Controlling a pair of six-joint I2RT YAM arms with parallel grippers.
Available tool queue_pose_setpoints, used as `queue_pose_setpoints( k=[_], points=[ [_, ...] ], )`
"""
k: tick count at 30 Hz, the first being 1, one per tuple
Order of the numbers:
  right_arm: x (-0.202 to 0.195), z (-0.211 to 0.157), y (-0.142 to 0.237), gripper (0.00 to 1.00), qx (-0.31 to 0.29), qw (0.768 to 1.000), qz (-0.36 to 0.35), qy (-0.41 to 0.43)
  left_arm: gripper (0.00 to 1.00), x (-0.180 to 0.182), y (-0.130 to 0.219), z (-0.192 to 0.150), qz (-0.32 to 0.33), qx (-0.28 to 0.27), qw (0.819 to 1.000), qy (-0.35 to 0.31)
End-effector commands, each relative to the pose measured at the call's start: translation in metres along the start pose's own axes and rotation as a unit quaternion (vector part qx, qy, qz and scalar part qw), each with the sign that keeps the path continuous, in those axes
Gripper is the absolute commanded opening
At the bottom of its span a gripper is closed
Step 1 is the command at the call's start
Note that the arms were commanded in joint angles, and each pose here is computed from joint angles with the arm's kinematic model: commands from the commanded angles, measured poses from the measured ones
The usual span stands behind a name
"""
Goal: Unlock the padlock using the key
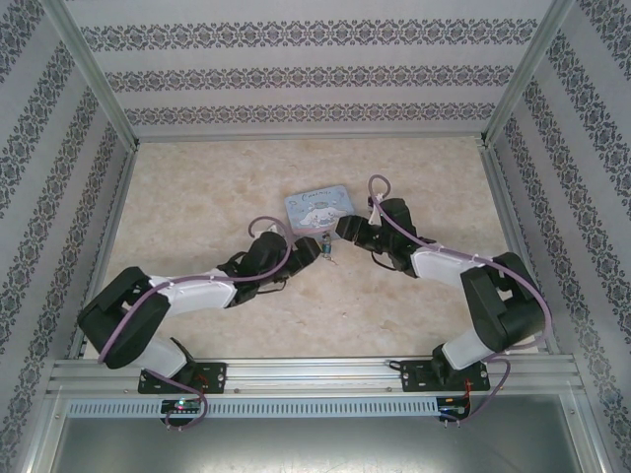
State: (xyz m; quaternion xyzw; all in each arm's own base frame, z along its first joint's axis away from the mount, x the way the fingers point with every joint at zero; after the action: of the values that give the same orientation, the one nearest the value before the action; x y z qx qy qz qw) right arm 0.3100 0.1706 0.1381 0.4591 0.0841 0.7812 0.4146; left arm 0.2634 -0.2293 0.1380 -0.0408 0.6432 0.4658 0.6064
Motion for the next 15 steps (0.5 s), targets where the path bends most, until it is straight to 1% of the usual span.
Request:
queue_pose_setpoints(
  k=[1, 4, 7, 11, 15],
  points=[
    [0.001, -0.01, 0.01, 0.54, -0.005, 1.0, 0.006, 0.011, 0.88, -0.011, 0.015, 0.026, 0.043, -0.035, 0.997, -0.061],
    [-0.004, -0.019, 0.009, 0.54, 0.002, 1.0, 0.007, 0.018, 0.91, -0.022, 0.02, 0.047, 0.068, -0.046, 0.992, -0.092],
    [-0.007, -0.026, 0.001, 0.52, 0.01, 0.999, 0.018, 0.03, 0.92, -0.026, 0.02, 0.067, 0.108, -0.047, 0.986, -0.122],
    [-0.007, -0.032, -0.011, 0.45, 0.019, 0.998, 0.036, 0.044, 0.94, -0.031, 0.014, 0.086, 0.159, -0.043, 0.972, -0.169],
    [-0.006, -0.036, -0.024, 0.4, 0.032, 0.997, 0.041, 0.057, 0.97, -0.033, 0.003, 0.097, 0.185, -0.031, 0.963, -0.191]
  ],
)
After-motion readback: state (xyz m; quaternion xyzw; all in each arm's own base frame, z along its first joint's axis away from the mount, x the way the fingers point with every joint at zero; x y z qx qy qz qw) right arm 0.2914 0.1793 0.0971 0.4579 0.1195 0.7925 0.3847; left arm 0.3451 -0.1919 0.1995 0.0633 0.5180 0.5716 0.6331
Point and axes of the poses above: each hand's point on the last joint's axis, 136 mm out from that joint toward the fingers, its own y axis back along the fingers, its own x axis along the line the jaws close on, z = x × y, the point moved 7 cm from there along y, back along the fingers, and after that the axes turned 10 degrees about y, right-handed, at the moved point
